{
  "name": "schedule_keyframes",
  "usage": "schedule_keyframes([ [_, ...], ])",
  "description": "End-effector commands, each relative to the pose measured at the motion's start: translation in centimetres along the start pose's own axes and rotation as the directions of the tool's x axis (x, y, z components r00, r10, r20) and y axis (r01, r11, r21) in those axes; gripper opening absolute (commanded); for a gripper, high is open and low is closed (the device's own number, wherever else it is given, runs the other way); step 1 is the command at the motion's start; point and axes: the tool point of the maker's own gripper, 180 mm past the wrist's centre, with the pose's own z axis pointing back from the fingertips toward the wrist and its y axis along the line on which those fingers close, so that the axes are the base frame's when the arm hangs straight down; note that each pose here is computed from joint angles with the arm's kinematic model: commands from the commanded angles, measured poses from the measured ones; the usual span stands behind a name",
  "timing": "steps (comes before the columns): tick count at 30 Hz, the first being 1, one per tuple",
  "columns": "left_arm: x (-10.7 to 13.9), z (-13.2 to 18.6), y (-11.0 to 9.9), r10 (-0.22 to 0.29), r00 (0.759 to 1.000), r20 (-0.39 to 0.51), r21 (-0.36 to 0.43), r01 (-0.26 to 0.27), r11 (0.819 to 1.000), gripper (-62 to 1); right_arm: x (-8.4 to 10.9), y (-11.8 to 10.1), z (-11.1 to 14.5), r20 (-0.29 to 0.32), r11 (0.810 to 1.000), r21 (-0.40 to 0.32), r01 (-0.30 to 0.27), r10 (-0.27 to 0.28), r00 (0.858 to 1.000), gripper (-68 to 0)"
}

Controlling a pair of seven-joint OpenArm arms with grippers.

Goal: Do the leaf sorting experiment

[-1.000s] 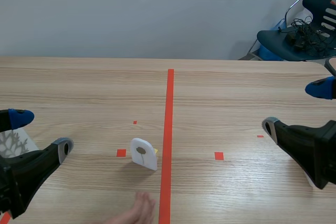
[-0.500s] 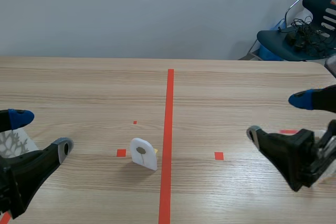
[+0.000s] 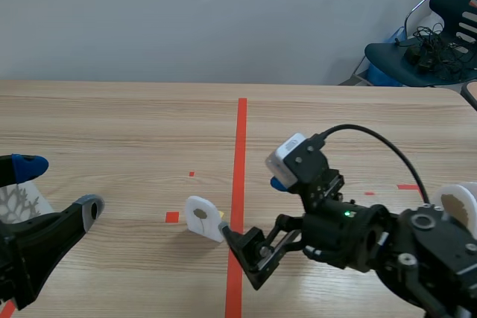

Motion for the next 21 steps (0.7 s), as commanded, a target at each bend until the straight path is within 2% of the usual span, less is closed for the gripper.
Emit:
schedule_keyframes([
  [1, 1.4, -0.1, -0.1, -0.011, 0.999, 0.044, -0.005, 0.011, 1.000, 1.4, 1.6, -0.2, -1.0, 0.054, 1.000, -0.003, -0.013, 0.013, 0.998, -2.5],
  [5, 1.4, -0.1, -0.1, -0.011, 0.999, 0.044, -0.005, 0.011, 1.000, 1.4, 1.4, 1.6, -3.9, 0.063, 0.999, 0.022, -0.028, 0.026, 0.998, -2.9],
  [6, 1.4, -0.1, -0.1, -0.011, 0.999, 0.044, -0.005, 0.011, 1.000, 1.4, 1.4, 2.1, -4.5, 0.063, 0.999, 0.028, -0.034, 0.032, 0.997, -4.9],
  [8, 1.4, -0.1, -0.1, -0.011, 0.999, 0.044, -0.005, 0.011, 1.000, 1.4, 1.2, 3.0, -5.4, 0.056, 0.998, 0.040, -0.047, 0.045, 0.997, -12.9],
  [13, 1.4, -0.1, -0.1, -0.011, 0.999, 0.045, -0.005, 0.011, 1.000, 1.4, 0.8, 4.5, -6.0, 0.047, 0.997, 0.057, -0.050, 0.047, 0.998, -40.2],
  [17, 1.4, -0.1, -0.1, -0.011, 0.999, 0.045, -0.005, 0.011, 1.000, 1.4, 0.8, 4.7, -6.0, 0.047, 0.997, 0.061, -0.054, 0.052, 0.998, -57.3],
  [19, 1.4, -0.1, -0.1, -0.011, 0.999, 0.045, -0.005, 0.011, 1.000, 1.4, 1.0, 4.4, -5.9, 0.050, 0.996, 0.057, -0.062, 0.059, 0.997, -62.7],
  [21, 1.4, -0.1, -0.1, -0.011, 0.999, 0.044, -0.005, 0.011, 1.000, 1.4, 1.5, 4.1, -5.5, 0.062, 0.995, 0.053, -0.082, 0.079, 0.995, -62.7],
])
